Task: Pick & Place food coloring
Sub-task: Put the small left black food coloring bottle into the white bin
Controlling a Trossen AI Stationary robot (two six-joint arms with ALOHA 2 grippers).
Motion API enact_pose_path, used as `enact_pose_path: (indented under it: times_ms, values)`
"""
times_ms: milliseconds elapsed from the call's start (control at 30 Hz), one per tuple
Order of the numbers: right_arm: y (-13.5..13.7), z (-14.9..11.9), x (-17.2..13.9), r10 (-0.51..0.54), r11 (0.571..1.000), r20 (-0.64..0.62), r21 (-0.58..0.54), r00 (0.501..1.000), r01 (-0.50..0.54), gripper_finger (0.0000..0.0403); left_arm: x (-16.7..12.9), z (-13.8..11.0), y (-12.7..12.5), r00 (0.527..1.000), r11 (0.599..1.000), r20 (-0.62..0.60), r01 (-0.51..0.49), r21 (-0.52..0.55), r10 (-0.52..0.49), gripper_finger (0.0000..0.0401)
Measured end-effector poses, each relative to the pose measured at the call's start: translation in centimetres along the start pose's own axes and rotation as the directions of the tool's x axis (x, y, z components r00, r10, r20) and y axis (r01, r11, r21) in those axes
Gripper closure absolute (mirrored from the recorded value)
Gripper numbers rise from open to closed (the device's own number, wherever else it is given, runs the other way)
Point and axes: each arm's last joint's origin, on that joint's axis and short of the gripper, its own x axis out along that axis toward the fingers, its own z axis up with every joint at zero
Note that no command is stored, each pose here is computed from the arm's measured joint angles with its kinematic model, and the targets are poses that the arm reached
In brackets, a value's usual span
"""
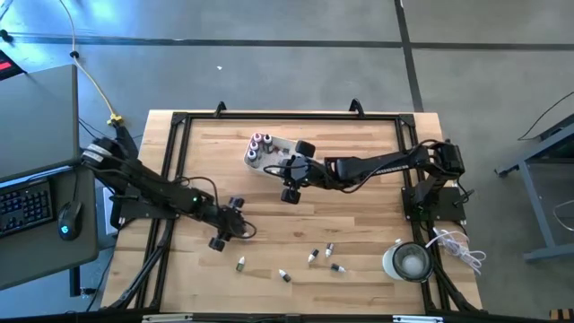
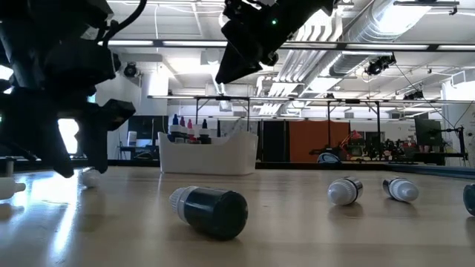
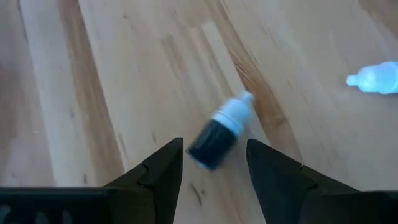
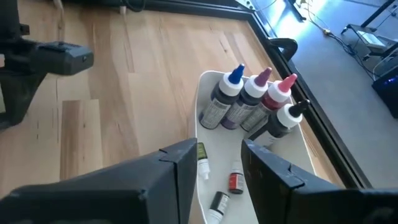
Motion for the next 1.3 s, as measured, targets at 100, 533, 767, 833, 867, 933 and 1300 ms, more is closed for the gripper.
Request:
enact_pose_path:
  times_ms: [100, 533, 767, 833, 867, 933, 1300]
  values:
    - [0.0, 0.0, 0.0, 0.0, 1.0, 0.0, -0.002, 1.0, 0.0, 0.0284, 0.5, -0.1, -0.1, 1.0, 1.0, -0.011, 0.014, 0.0, -0.014, 0.0227]
    - [-0.1, 0.0, 0.0, -0.007, 0.999, -0.001, -0.046, 1.0, 0.007, 0.0284, 1.6, 0.4, -0.1, 0.999, 0.991, 0.046, 0.0, -0.13, 0.006, 0.0227]
    - [-0.1, 0.0, 0.0, -0.007, 0.998, -0.001, -0.063, 1.0, 0.007, 0.0284, 1.6, 0.4, 0.0, 0.999, 0.986, 0.045, -0.018, -0.168, 0.026, 0.0236]
    - [-0.1, 0.0, 0.0, -0.007, 0.998, -0.001, -0.063, 1.0, 0.007, 0.0284, 1.6, 0.4, 0.0, 0.998, 0.981, 0.044, -0.031, -0.191, 0.041, 0.0251]
    - [-0.1, 0.0, 0.0, -0.007, 0.998, -0.001, -0.063, 1.0, 0.007, 0.0284, 1.6, 0.4, 0.0, 0.998, 0.978, 0.043, -0.039, -0.203, 0.049, 0.0261]
    - [-0.1, 0.0, 0.0, -0.007, 0.998, -0.001, -0.063, 1.0, 0.007, 0.0284, 1.6, 0.3, 0.1, 0.998, 0.975, 0.038, -0.048, -0.217, 0.058, 0.0283]
    - [-0.7, -0.7, -1.3, -0.035, 0.995, -0.109, -0.096, 0.993, 0.024, 0.0284, 1.2, 2.0, 0.8, 0.963, 0.935, 0.082, -0.226, -0.271, 0.257, 0.0325]
